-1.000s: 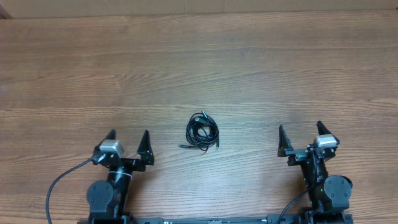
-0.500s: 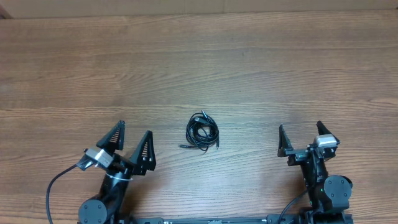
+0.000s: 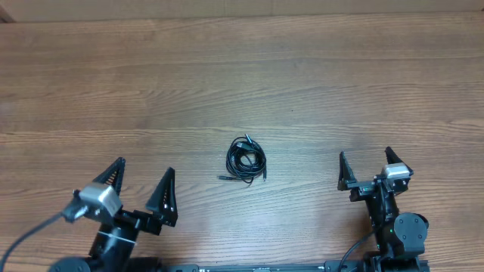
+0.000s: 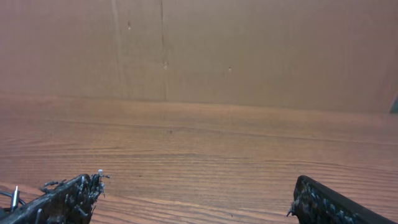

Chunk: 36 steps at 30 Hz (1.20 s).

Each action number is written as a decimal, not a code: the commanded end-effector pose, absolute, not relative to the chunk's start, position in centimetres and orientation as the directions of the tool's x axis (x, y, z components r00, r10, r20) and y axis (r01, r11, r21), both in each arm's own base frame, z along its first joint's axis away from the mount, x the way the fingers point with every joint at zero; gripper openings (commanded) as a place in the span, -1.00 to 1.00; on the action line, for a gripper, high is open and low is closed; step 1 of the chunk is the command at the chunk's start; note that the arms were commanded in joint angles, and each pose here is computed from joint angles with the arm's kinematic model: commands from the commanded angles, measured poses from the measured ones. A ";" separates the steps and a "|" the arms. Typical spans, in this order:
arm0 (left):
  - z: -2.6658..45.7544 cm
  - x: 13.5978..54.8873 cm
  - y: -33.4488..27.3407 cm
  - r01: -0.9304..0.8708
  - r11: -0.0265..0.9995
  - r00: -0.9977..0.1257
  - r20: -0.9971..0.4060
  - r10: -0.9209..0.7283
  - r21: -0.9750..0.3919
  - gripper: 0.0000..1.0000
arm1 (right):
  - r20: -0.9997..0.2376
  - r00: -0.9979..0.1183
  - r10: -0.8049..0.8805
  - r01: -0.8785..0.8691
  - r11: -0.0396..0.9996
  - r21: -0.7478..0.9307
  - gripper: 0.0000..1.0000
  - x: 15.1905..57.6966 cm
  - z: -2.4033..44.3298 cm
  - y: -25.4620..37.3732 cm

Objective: Untangle cables
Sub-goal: 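Raise the left gripper and move it over the black cable coil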

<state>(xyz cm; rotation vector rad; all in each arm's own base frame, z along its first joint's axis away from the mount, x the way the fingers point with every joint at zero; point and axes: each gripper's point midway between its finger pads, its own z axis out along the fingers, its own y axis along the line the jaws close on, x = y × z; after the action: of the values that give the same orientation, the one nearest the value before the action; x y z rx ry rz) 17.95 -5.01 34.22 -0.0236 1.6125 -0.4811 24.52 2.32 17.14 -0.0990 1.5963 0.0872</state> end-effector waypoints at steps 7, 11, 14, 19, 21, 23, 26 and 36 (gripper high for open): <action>36.3 16.4 -10.0 0.409 0.784 -0.515 -0.827 -0.224 -0.467 0.99 | -1.000 -0.020 -0.011 -0.105 0.994 -0.009 1.00 24.6 17.0 2.1; 37.9 14.2 -13.6 0.546 0.580 -0.614 -0.760 -0.213 -0.604 0.99 | -1.000 -0.020 -0.011 -0.105 0.994 -0.009 1.00 24.6 17.0 2.1; 38.4 12.7 -14.7 0.547 0.474 -0.686 -0.694 -0.218 -0.690 0.99 | -1.000 -0.020 -0.011 -0.105 0.994 -0.009 1.00 24.6 17.0 2.1; 38.9 11.3 -15.5 0.550 0.395 -0.731 -0.653 -0.199 -0.736 0.99 | -1.000 -0.020 -0.011 -0.105 0.994 -0.009 1.00 24.6 17.0 2.1; 38.8 11.4 -15.4 0.548 0.399 -0.730 -0.653 -0.201 -0.735 0.99 | -1.000 -0.020 -0.011 -0.105 0.994 -0.009 1.00 24.6 17.0 2.1; 38.8 11.6 -15.4 0.545 0.407 -0.727 -0.655 -0.205 -0.733 0.99 | -1.000 -0.020 -0.011 -0.105 0.994 -0.009 1.00 24.6 17.0 2.1; 38.3 12.4 -14.8 0.516 0.458 -0.717 -0.657 -0.232 -0.724 0.99 | -1.000 -0.020 -0.011 -0.105 0.994 -0.009 1.00 24.6 17.0 2.1; 34.9 14.9 -11.8 0.298 0.653 -0.715 -0.617 -0.331 -0.696 1.00 | -1.000 -0.020 -0.011 -0.105 0.994 -0.009 1.00 24.6 17.0 2.1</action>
<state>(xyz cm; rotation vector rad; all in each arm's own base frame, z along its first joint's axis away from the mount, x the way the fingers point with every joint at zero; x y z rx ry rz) 13.91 -13.21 35.32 0.0637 2.0968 -1.1905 24.53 2.22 17.14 -0.0949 1.5965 0.0818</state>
